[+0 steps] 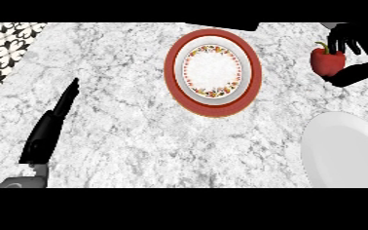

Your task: Pick the bell pepper from the plate and place it in the plate

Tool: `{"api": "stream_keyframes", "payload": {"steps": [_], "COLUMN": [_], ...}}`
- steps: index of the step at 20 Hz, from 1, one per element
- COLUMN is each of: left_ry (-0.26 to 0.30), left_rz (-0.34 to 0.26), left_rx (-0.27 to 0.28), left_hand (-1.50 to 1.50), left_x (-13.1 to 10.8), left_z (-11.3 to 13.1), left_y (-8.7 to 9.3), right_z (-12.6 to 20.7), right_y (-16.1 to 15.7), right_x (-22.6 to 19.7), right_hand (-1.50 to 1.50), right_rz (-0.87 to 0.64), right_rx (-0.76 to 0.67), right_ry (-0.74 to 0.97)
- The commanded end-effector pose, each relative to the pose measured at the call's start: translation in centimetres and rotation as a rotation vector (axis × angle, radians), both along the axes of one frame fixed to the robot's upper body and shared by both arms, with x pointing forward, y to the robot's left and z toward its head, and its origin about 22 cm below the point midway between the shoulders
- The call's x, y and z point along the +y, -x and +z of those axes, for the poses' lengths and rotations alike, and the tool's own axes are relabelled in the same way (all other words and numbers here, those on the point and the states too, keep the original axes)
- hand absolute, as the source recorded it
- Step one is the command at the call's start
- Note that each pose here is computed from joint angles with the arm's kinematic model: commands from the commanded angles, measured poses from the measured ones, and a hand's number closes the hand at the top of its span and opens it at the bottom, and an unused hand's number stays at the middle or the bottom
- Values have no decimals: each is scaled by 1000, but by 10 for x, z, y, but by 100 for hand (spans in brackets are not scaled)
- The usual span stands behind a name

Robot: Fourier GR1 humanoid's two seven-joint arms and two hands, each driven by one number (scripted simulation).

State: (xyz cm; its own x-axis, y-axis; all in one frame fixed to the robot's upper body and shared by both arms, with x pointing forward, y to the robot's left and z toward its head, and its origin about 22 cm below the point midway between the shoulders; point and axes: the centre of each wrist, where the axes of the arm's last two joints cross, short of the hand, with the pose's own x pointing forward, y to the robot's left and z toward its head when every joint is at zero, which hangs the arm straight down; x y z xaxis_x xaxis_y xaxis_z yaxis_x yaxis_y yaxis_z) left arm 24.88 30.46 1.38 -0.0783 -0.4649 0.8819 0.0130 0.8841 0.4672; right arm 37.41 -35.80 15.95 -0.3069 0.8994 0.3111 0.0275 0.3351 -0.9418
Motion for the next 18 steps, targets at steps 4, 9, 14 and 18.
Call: {"api": "stream_keyframes", "payload": {"steps": [4,9,14,18], "left_ry": [20,15,-21,-22], "left_rz": [40,53,99,101], "left_rx": [19,41,31,38], "left_hand": [0,0,0,0], "left_x": [-7,7,8,34], "left_z": [-9,-8,-8,0], "left_y": [2,9,7,25], "right_z": [36,47,58,45], "right_y": [-27,-55,-82,-93], "right_x": [-3,22,80,121], "right_hand": [150,150,150,150], "right_rz": [349,546,682,695], "right_rx": [-192,-145,-85,-46], "right_ry": [-183,-254,-258,-293]}}
